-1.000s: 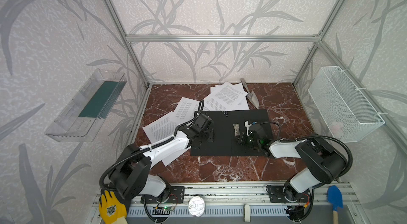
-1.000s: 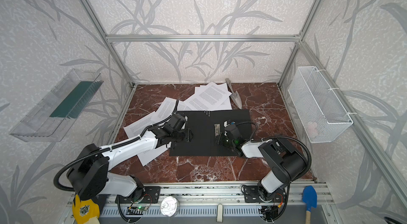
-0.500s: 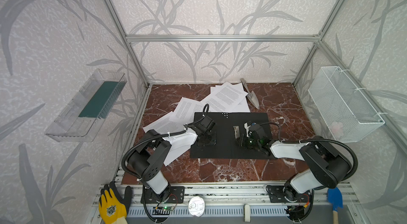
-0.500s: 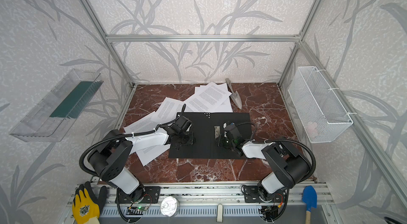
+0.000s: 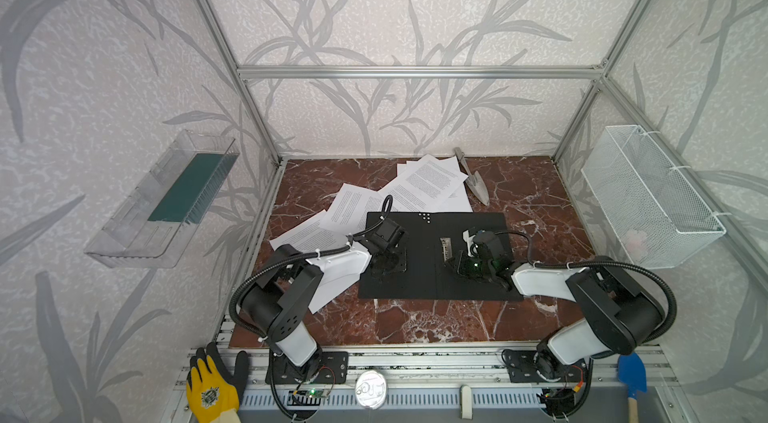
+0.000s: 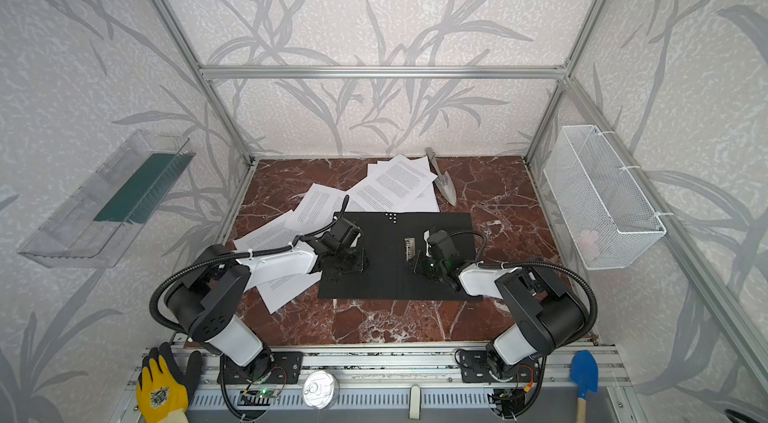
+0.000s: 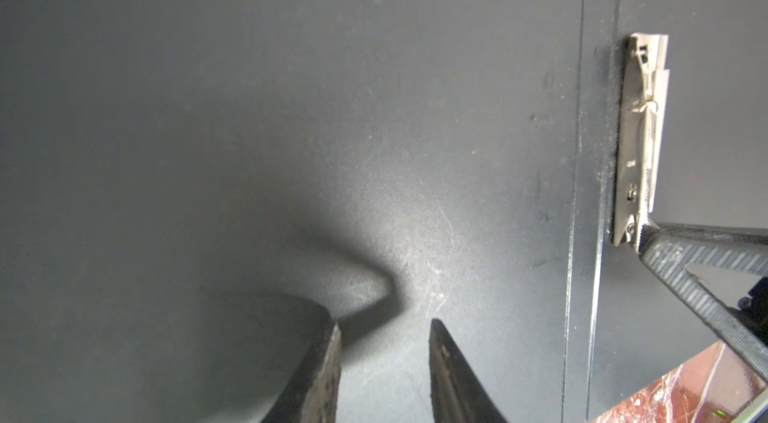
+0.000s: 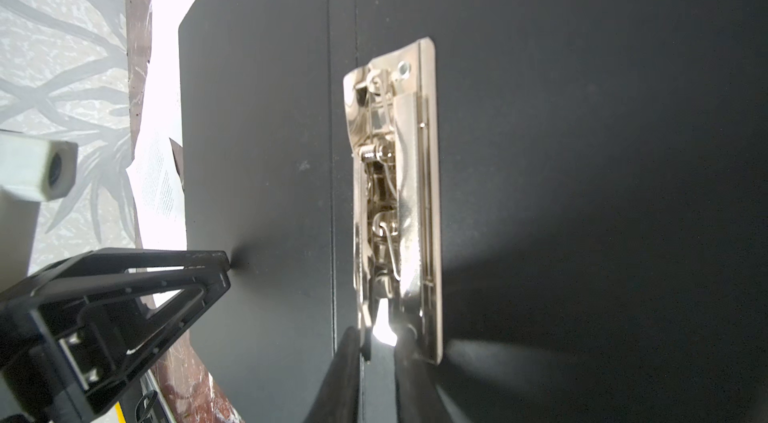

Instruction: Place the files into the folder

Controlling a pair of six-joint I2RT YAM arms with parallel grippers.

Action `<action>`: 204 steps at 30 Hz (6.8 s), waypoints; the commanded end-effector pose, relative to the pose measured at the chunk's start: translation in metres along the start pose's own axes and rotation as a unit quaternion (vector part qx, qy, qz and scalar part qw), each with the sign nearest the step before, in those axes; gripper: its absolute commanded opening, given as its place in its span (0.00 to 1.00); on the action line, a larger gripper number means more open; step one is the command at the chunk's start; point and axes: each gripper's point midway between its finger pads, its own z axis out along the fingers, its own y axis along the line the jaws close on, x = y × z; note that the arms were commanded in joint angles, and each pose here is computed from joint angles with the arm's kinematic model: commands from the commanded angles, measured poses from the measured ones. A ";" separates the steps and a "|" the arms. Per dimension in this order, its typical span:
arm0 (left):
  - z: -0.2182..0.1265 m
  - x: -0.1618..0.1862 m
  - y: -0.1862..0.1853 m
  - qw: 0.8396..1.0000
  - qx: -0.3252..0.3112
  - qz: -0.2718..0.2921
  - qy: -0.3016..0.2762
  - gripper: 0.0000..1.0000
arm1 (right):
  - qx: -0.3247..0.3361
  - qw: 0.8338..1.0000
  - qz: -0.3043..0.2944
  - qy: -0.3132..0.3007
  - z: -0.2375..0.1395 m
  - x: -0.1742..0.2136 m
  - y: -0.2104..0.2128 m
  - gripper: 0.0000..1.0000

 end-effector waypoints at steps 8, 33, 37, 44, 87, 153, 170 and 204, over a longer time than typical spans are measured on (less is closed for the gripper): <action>0.015 0.034 0.035 0.997 -0.056 -0.006 0.054 0.38 | -0.007 1.000 0.002 -0.003 0.004 -0.010 0.005 0.14; 0.018 0.035 0.079 0.983 -0.172 -0.011 0.065 0.28 | 0.112 0.993 -0.024 0.015 0.008 0.019 -0.074 0.00; 0.017 0.034 0.080 0.982 -0.179 -0.011 0.065 0.27 | 0.150 0.988 -0.024 0.014 0.006 0.024 -0.094 0.00; 0.018 0.032 0.082 0.980 -0.189 -0.009 0.068 0.26 | 0.187 0.982 -0.007 0.009 0.008 0.030 -0.119 0.00; 0.030 0.031 0.050 0.992 -0.097 -0.002 0.077 0.33 | -0.032 0.995 -0.090 -0.034 -0.042 -0.019 0.022 0.40; -0.140 0.071 0.197 0.891 -0.162 -0.399 -0.142 1.00 | -0.062 0.918 -0.341 0.193 0.051 0.066 0.136 0.99; -0.102 0.080 0.209 0.871 -0.105 -0.447 -0.176 1.00 | -0.047 0.922 -0.311 0.228 0.067 0.077 0.111 0.99; -0.109 -0.014 0.161 0.884 0.091 -0.348 -0.298 1.00 | -0.061 0.918 -0.259 0.295 0.088 0.098 0.100 0.93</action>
